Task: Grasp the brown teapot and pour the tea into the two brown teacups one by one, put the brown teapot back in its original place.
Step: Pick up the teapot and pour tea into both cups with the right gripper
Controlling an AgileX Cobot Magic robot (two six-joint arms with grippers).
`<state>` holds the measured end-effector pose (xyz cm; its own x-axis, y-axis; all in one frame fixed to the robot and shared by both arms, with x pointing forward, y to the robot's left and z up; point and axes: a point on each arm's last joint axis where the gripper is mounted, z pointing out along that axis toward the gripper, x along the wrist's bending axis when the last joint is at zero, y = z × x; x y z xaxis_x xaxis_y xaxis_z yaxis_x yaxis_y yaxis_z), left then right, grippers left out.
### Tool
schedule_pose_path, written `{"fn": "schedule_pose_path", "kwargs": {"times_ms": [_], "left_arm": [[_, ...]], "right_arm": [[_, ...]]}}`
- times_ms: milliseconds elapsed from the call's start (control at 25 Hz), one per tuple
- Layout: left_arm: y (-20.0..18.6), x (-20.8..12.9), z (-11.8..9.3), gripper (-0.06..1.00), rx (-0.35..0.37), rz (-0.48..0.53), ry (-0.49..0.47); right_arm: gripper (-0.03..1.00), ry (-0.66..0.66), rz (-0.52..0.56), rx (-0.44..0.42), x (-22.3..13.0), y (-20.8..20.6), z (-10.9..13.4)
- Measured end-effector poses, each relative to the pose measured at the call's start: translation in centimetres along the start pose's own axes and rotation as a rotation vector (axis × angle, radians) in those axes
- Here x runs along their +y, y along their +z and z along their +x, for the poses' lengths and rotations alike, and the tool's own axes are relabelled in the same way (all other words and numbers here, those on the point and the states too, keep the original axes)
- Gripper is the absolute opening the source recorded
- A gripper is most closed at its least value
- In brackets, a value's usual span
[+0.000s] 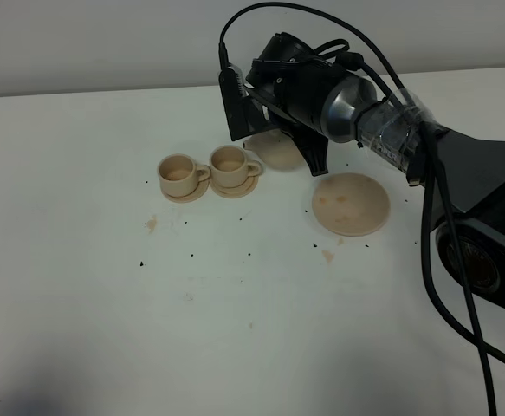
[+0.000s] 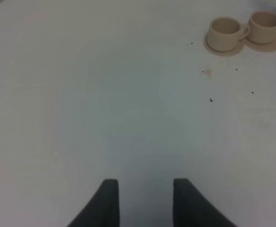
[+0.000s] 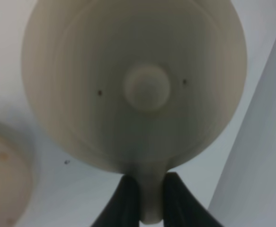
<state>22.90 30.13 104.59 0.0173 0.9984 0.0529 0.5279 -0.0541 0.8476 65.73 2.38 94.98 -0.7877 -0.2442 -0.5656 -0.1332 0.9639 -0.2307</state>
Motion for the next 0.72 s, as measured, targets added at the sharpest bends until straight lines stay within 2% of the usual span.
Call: {"fn": "schedule_pose_path", "kwargs": {"times_ms": [720], "left_arm": [[0.0,0.0,0.0,0.33,0.0,0.0,0.0]], "right_arm": [[0.13,-0.063,0.017,-0.056,1.1,-0.8,0.1]]}}
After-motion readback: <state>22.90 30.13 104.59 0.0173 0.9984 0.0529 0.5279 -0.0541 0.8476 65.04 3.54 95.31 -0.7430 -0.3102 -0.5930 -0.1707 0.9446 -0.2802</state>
